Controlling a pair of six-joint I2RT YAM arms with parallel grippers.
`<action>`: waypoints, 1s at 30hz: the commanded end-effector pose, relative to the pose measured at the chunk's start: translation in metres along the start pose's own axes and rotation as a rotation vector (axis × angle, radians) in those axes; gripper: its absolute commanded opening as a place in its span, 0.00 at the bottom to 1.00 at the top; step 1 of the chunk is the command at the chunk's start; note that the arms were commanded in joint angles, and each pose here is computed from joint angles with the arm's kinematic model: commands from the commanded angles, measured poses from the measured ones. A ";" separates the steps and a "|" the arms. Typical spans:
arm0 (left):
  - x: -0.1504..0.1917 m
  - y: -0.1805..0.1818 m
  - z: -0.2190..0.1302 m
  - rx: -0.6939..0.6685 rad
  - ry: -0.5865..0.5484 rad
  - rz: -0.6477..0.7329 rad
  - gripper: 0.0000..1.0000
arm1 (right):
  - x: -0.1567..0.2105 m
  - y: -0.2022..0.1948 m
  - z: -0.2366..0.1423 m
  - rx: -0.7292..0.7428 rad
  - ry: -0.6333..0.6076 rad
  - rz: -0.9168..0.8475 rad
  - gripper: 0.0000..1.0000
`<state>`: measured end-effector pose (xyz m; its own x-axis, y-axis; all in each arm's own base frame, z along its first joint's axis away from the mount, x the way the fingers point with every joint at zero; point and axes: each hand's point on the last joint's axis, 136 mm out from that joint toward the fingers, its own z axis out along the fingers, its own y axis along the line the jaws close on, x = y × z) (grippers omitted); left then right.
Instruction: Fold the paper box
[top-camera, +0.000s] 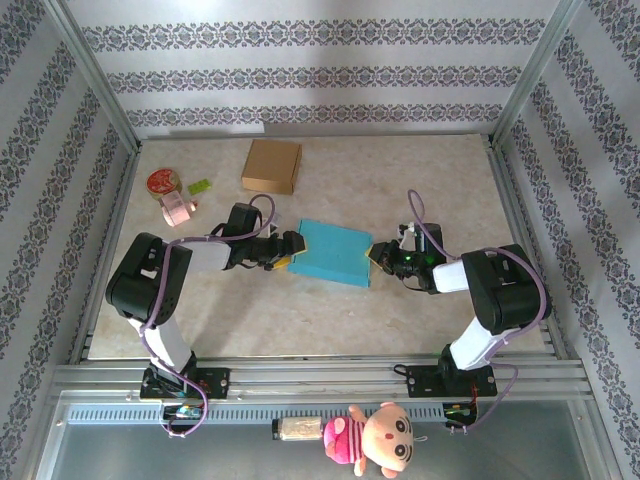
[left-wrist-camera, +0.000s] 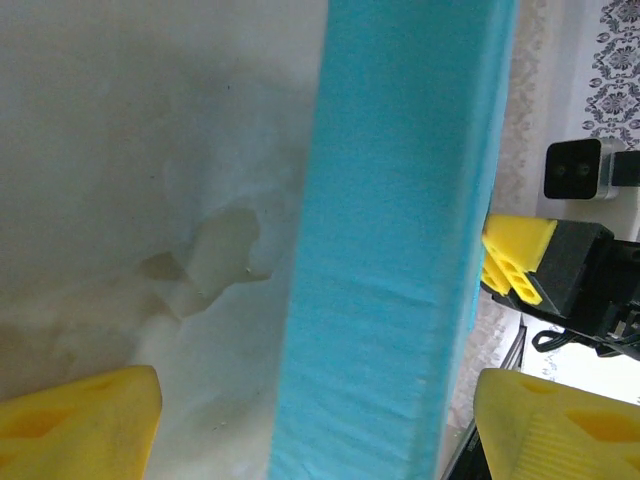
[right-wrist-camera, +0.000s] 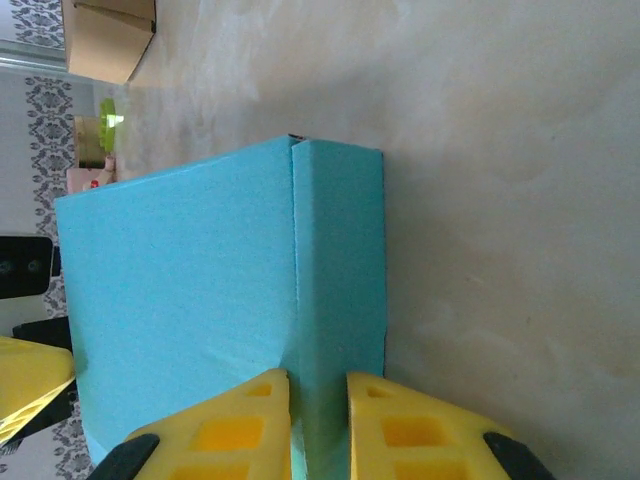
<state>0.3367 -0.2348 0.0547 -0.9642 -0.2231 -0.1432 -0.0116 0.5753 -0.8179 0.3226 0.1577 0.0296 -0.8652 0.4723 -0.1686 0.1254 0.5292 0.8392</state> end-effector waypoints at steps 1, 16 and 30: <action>0.003 0.007 0.014 0.031 0.003 -0.016 0.82 | 0.028 -0.069 -0.005 0.230 0.047 0.175 0.18; -0.020 -0.058 0.029 0.278 -0.070 -0.040 0.52 | 0.030 -0.065 -0.005 0.223 0.069 0.174 0.21; -0.037 -0.084 -0.002 0.220 -0.132 -0.036 0.30 | -0.012 0.059 -0.086 0.268 -0.242 -0.247 0.69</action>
<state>0.3641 -0.2797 0.1099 -0.9346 -0.3332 -0.1248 -0.0012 0.3539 -0.9353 0.3012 0.1375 0.0904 -0.8088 0.5128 -0.2878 0.1468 0.6500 0.7456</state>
